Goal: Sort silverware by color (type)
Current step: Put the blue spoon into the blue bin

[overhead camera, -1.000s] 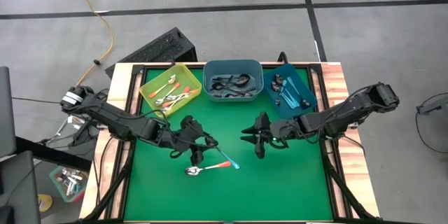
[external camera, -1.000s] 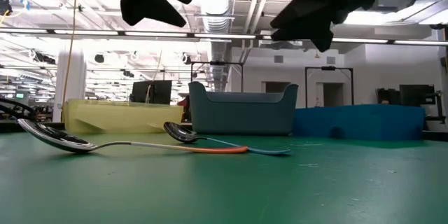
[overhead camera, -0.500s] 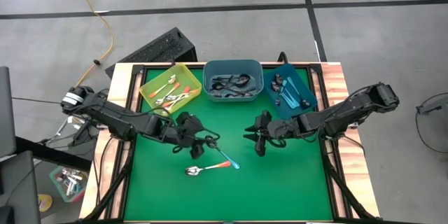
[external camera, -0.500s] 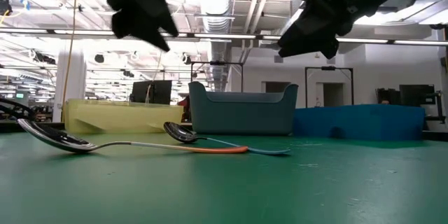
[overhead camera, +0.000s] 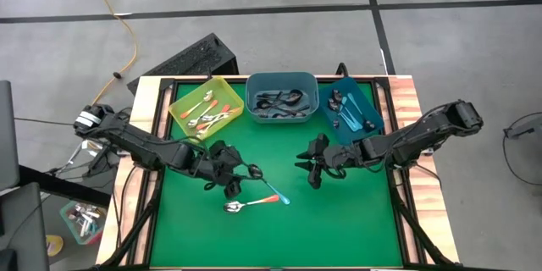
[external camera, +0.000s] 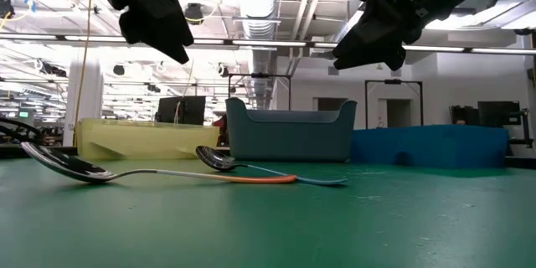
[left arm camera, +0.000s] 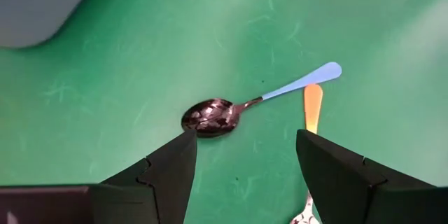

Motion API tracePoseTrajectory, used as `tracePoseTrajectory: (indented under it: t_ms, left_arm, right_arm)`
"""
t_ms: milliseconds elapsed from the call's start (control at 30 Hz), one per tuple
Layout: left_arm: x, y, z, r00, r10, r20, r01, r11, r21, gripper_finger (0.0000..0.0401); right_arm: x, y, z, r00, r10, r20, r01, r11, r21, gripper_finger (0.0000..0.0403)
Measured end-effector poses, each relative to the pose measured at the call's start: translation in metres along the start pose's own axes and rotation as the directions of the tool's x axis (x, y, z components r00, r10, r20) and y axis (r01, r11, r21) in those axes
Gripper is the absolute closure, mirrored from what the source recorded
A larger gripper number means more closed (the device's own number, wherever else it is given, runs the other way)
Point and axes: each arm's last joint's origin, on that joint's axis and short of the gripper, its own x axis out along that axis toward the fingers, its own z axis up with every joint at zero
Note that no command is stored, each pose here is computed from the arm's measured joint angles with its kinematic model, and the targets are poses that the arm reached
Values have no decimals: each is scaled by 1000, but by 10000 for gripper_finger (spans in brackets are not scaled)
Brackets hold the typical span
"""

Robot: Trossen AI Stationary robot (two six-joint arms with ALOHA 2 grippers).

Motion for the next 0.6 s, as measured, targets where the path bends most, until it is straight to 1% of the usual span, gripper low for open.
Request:
tracePoseTrajectory:
  t_ms: [133,300,600]
  left_arm:
    - [-1,-2,-1,999,28,28,-28,1000,11,173]
    - [-2,-1,-1,997,56,52,-56,998,-7,173]
    - [-2,1,1,983,136,123,-134,991,-25,173]
  right_arm:
    - [0,0,0,1000,-3,-5,3,1000,-2,262]
    - [0,0,-1,1000,-3,-5,3,1000,-2,262]
    - [0,1,-1,1000,1,-6,-1,1000,-4,262]
